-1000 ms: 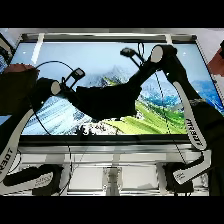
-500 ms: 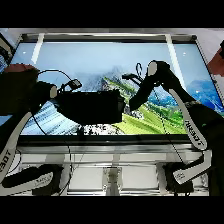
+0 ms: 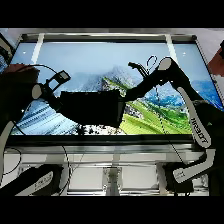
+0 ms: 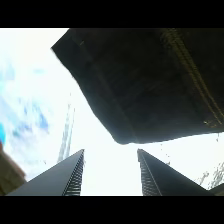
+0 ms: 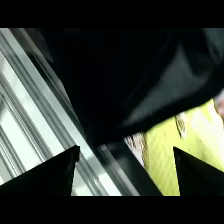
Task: Fold the clothes and pants, and hang the long-sleeved shirts on hangers.
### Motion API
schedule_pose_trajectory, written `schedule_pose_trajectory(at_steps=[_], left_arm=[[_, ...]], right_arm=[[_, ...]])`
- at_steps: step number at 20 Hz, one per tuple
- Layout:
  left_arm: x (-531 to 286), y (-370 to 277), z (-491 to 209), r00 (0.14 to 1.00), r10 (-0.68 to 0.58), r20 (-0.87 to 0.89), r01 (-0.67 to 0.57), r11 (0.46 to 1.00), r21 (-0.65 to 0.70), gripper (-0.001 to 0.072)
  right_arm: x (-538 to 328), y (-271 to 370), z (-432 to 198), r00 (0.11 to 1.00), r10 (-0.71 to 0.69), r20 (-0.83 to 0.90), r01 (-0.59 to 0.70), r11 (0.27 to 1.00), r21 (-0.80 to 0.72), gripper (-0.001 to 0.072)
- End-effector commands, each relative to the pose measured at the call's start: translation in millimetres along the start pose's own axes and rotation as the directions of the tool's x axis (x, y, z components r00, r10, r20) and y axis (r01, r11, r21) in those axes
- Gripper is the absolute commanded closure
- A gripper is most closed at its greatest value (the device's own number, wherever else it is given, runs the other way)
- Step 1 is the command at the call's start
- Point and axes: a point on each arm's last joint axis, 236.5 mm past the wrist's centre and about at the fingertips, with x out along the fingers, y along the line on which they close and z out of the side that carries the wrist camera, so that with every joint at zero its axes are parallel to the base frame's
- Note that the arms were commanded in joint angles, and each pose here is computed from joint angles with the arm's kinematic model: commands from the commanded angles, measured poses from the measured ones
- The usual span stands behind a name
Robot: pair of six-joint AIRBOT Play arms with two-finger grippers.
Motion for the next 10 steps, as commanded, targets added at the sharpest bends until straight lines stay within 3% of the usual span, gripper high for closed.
schedule_pose_trajectory(at_steps=[1, 6, 10], left_arm=[[-4, 17, -17, 1.0, 0.006, -0.003, -0.007, 0.966, -0.259, 0.0304], [-6, -1, -16, 0.982, -0.164, 0.093, 0.188, 0.859, -0.476, 0.0292], [-7, -4, -16, 0.977, -0.187, 0.106, 0.214, 0.84, -0.498, 0.0292]], right_arm=[[10, -22, 30, 0.988, 0.019, 0.152, -0.04, 0.989, 0.14, 0.0027], [64, -68, 29, 0.988, 0.035, 0.153, -0.09, 0.925, 0.37, 0.0027], [92, -79, 31, 0.982, 0.075, 0.172, -0.144, 0.889, 0.434, 0.003]])
